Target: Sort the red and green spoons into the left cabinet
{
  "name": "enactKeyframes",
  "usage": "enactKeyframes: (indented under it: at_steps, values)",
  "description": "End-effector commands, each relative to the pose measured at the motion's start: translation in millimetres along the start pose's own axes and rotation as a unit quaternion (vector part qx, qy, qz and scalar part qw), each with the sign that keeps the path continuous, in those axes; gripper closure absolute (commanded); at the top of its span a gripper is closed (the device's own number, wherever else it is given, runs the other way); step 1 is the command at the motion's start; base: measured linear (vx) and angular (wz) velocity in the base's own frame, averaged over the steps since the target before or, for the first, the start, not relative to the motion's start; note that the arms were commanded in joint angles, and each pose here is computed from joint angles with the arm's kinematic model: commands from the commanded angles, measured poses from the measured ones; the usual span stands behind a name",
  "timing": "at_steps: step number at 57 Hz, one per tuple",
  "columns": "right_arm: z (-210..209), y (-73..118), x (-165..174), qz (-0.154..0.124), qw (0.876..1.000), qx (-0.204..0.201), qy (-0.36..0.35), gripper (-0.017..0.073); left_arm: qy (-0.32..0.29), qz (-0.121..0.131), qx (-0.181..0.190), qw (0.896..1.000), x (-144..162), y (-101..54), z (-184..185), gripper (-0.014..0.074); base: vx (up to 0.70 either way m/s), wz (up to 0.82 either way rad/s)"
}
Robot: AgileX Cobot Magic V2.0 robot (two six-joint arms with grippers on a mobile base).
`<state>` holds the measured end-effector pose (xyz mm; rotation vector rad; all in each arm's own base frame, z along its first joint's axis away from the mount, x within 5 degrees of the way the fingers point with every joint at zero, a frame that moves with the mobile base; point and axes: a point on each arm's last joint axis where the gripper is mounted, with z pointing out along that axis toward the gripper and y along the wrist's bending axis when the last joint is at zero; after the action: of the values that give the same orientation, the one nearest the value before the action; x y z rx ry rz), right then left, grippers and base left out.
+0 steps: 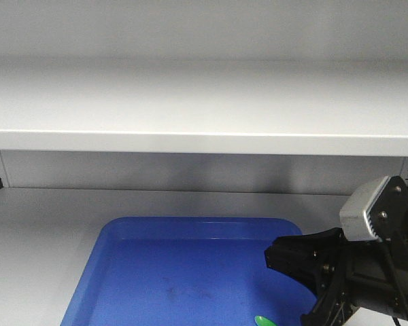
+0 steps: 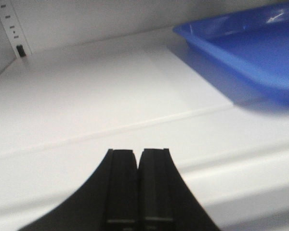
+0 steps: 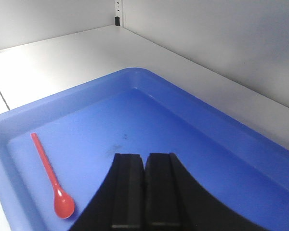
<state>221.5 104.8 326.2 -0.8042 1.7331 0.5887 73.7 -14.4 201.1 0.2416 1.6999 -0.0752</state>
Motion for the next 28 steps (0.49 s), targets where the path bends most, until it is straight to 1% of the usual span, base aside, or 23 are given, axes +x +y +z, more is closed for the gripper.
enactKeyframes:
  at_steps: [1,2,6,12,28]
  values:
    - [-7,1.9,-17,0.002,0.999,0.002,-0.035,0.0564,-0.071,-0.013,-0.015,0.997,2,1.4,-7,0.0601,0.0,0.0]
    - [-7,1.9,-17,0.002,0.999,0.002,-0.035,0.0564,-0.078,-0.013,-0.017,0.997,4,1.4,-9,0.0601,0.0,0.0]
    - [-7,1.9,-17,0.002,0.999,0.002,-0.035,0.0564,-0.066,-0.009,-0.012,0.998,8,0.0,-13,0.0601,0.0,0.0]
    - [-7,1.9,-17,0.002,0.999,0.002,-0.035,0.0564,-0.077,-0.004,-0.017,0.997,10,-0.1,-19,0.0601,0.0,0.0]
    - [-7,1.8,-17,0.002,0.999,0.002,-0.035,0.0564,-0.06,-0.005,-0.016,0.998,12,-0.4,-17,0.0601,0.0,0.0]
